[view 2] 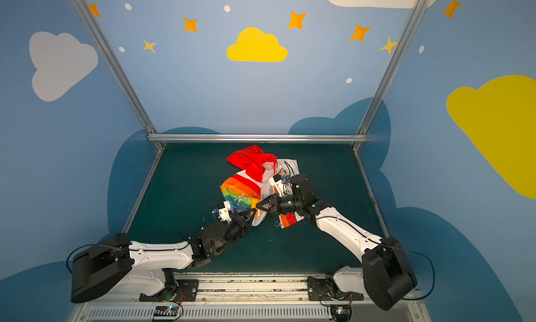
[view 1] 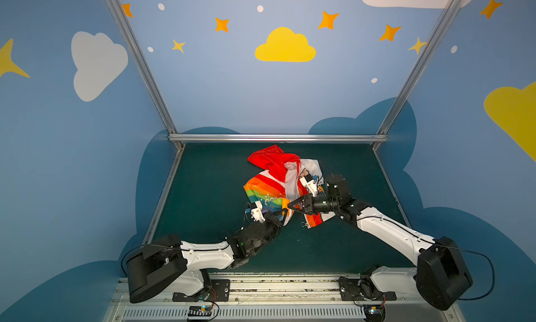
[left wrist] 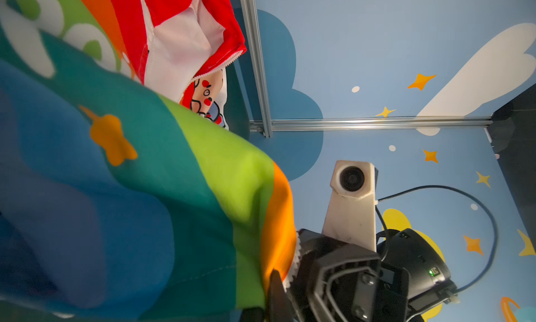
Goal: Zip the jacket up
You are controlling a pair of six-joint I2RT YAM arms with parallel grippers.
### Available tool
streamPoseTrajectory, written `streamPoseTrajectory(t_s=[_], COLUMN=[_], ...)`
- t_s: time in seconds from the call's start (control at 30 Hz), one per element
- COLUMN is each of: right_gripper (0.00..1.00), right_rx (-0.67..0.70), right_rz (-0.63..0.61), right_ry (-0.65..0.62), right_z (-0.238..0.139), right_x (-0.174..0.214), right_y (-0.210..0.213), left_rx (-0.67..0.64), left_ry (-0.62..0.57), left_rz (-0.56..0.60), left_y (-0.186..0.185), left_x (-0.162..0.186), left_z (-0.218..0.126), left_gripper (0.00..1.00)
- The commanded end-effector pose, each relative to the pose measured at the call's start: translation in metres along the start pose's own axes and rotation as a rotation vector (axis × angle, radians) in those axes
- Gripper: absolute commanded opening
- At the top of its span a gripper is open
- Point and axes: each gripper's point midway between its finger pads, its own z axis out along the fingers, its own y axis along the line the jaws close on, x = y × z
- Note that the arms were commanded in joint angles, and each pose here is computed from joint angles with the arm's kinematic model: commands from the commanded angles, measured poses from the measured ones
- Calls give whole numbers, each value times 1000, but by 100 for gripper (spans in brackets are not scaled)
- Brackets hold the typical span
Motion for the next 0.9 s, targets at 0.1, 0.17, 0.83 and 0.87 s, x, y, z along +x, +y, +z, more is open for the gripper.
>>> streamPoseTrajectory(t_s=[0.1,0.17,0.83,0.87], right_gripper=[64,65,56,55], right_rx=[429,633,922,918], right_rz=[-2,25,85,85], right_ry=[-124,-120,256,254], right_z=[-52,-71,-36,-34], right_x=[-3,6,39,38], right_y=[-54,-87,-186,-186], left_rx=[-75,-77,-102,-101], left_ry=[-64,-71,-64,-66], left_rz=[19,33,34,32], left_y=[16,15,24,25], left_x=[-19,-23,-26,-26], left_z=[-13,-15,-16,-16], left_gripper=[3,3,3,3])
